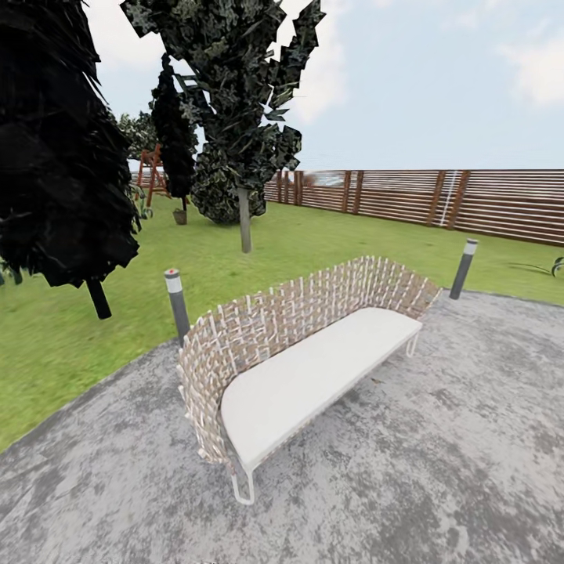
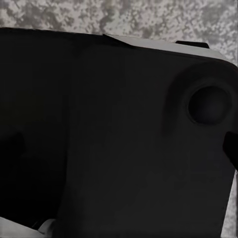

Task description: Take the three Easter eggs out of the wicker basket on the lawn in the garden, then place them on the lawn next to a single tree (choose any tree) so that all three eggs are next to the same tree and none are left in the basket.

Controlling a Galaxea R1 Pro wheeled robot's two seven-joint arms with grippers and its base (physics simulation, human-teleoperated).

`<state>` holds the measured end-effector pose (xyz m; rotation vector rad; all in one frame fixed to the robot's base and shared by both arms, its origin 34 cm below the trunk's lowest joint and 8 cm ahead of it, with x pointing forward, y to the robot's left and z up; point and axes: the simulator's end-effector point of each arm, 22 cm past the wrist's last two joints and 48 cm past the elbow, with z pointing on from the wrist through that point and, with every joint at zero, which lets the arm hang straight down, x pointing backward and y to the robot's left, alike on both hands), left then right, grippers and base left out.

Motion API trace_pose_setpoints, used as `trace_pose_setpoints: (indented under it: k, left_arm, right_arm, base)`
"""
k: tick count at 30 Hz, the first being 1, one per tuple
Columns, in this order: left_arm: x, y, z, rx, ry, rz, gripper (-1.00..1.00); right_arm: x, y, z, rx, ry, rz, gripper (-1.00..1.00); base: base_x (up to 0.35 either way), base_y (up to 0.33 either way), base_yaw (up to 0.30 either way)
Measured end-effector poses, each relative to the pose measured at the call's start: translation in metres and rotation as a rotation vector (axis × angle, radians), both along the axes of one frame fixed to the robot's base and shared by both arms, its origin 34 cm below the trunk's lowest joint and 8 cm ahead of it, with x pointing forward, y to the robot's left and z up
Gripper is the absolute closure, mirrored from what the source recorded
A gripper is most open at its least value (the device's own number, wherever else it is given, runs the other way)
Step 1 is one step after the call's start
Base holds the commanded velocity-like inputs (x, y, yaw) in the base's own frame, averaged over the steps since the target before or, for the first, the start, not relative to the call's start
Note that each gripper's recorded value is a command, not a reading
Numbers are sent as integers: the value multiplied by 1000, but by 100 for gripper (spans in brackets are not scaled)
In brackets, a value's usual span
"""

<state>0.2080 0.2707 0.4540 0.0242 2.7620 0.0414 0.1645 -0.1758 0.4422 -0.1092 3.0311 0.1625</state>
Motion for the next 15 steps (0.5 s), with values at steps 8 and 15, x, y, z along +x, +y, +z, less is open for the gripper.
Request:
trace_pose_setpoints:
  k: [8, 15]
  left_arm:
    - [0, 0, 0, 0, 0, -1, -100]
    - [0, 0, 0, 0, 1, -1, -100]
  right_arm:
    - [0, -1, 0, -1, 0, 0, -100]
    - [0, 0, 0, -1, 0, 1, -100]
  base:
    - [57, -43, 283]
    - [211, -181, 288]
